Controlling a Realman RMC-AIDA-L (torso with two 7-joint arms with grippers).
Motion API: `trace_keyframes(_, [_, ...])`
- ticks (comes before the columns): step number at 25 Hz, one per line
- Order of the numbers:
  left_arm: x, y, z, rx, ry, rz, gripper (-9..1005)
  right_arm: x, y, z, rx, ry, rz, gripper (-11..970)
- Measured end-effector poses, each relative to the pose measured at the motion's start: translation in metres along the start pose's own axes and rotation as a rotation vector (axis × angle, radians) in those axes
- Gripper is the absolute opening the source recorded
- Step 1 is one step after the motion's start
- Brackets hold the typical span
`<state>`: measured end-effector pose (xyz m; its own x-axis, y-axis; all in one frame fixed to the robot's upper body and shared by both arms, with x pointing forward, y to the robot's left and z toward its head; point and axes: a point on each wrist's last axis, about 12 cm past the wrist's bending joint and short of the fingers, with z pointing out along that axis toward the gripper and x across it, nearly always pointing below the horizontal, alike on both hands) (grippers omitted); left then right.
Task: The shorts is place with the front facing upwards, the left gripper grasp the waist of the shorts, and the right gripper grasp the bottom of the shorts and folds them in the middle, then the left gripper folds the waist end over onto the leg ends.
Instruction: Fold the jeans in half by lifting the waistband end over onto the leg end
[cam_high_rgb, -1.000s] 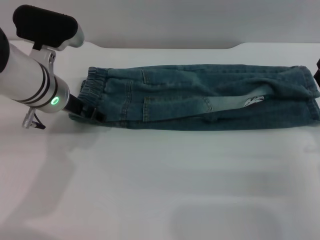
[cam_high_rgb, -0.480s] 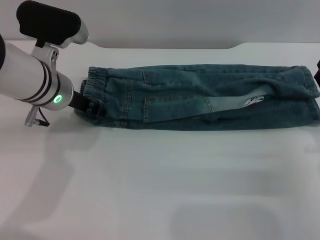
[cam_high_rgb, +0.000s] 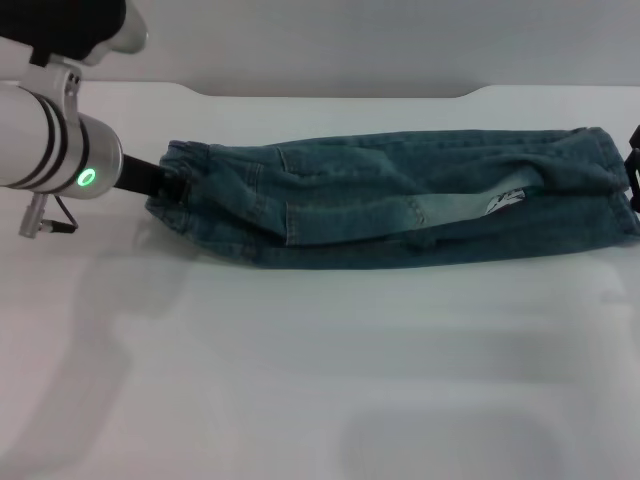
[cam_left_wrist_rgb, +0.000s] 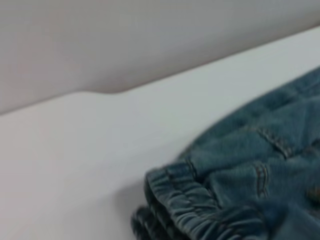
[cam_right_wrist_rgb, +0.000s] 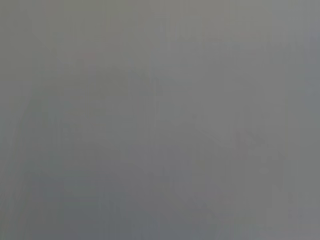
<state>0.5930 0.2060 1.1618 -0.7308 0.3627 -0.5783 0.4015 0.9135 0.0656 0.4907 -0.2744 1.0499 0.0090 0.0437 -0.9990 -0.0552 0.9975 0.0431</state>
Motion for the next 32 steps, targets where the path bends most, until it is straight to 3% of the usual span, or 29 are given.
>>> trace_keyframes(5, [-0.003, 0.0, -0.015, -0.012, -0.036, 0.009, 51, 0.0, 0.005, 0.001, -0.017, 0.001, 0.004, 460])
trace_keyframes(17, [-0.002, 0.0, -0.024, -0.019, -0.05, 0.016, 51, 0.001, 0.011, 0.004, -0.041, 0.004, 0.006, -4])
trace_keyframes(32, [-0.02, -0.007, -0.065, -0.029, -0.179, 0.063, 51, 0.016, 0.043, 0.04, -0.197, 0.109, 0.016, -1])
